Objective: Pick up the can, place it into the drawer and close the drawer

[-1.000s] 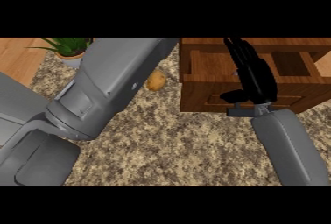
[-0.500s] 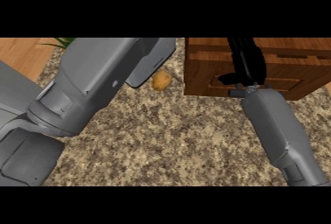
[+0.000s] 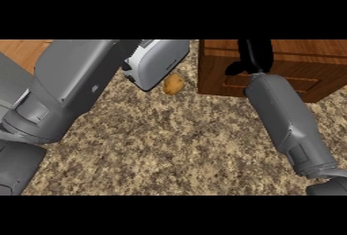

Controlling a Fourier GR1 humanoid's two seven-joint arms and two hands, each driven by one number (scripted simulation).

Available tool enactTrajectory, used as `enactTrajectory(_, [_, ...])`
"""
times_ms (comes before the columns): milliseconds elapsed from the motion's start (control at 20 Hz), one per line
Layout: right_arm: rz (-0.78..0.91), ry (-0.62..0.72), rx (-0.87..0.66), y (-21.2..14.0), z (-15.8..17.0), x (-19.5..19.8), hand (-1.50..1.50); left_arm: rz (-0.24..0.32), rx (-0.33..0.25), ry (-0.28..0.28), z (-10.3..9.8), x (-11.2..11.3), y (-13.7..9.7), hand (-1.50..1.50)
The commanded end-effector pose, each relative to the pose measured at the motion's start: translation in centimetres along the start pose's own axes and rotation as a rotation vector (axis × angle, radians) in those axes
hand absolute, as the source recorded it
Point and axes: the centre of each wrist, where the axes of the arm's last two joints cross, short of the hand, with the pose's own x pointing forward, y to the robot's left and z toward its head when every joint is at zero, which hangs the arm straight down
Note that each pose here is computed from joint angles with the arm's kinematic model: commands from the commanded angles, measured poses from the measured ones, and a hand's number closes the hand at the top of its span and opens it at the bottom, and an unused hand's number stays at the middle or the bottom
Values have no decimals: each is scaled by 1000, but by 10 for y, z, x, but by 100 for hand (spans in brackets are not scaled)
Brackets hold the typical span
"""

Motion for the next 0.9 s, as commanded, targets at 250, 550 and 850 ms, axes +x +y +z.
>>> enactTrajectory(250, [5, 1, -69, -35, -44, -4, -150, 7, -19, 8, 7, -6, 22, -150])
enactTrajectory(550, [-146, -11, -90, -29, -48, 25, -150, 3, -13, -8, 8, -4, 44, -150])
enactTrajectory(850, [-198, -18, -98, -26, -47, 25, -150, 18, -30, 2, 20, -21, 52, -150])
